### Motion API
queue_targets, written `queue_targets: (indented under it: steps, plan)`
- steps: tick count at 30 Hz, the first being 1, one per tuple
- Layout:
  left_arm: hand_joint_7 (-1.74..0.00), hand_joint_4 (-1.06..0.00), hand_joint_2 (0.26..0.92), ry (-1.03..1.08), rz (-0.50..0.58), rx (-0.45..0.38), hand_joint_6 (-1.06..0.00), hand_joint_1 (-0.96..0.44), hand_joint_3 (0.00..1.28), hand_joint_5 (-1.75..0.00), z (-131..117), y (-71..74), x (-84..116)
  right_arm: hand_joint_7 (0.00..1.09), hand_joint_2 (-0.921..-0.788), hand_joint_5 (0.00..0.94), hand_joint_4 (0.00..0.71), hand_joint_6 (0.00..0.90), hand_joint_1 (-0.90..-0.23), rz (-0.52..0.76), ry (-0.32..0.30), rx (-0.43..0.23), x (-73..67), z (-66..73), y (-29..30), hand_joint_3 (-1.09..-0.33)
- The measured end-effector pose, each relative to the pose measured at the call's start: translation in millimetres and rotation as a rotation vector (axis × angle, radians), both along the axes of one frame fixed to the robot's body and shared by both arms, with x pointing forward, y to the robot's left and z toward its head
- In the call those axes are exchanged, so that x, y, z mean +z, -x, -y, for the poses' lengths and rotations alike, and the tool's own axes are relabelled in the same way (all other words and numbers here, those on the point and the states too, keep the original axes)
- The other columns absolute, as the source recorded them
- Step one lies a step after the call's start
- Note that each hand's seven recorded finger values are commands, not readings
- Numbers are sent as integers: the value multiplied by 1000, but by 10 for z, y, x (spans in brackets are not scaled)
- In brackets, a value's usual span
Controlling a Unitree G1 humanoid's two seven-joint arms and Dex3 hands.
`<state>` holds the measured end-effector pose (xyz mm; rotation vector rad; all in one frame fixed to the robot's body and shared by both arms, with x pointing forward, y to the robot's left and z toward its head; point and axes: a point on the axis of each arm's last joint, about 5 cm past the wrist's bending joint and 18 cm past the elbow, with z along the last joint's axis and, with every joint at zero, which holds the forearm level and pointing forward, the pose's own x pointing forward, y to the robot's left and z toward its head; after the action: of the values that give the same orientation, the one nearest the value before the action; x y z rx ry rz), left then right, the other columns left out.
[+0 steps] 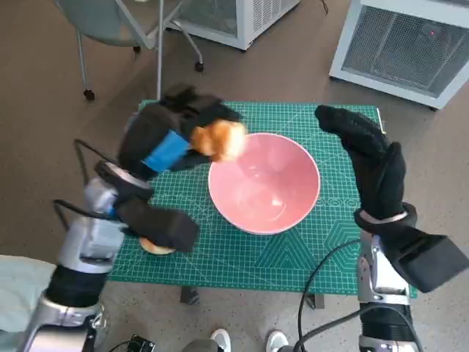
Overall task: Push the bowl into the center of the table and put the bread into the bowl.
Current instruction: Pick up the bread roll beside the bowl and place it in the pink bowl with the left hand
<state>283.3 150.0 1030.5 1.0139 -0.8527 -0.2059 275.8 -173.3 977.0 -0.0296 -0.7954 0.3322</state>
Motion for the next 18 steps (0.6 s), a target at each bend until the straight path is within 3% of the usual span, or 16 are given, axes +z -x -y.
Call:
queue_targets:
  steps: [11,18]
  plan:
    - [-1152,-743,920,-100,-111,-111,-627,1,44,-1116,233,-51,-129,479,-921,0,128,-1,-724,-2,1,-7,-12,18,9,-765]
    - [-1156,-725,920,-162,-145,-141,-635,1,48,-1124,300,-72,-221,475,-921,0,127,-1,-727,-3,2,-12,-32,29,39,-768]
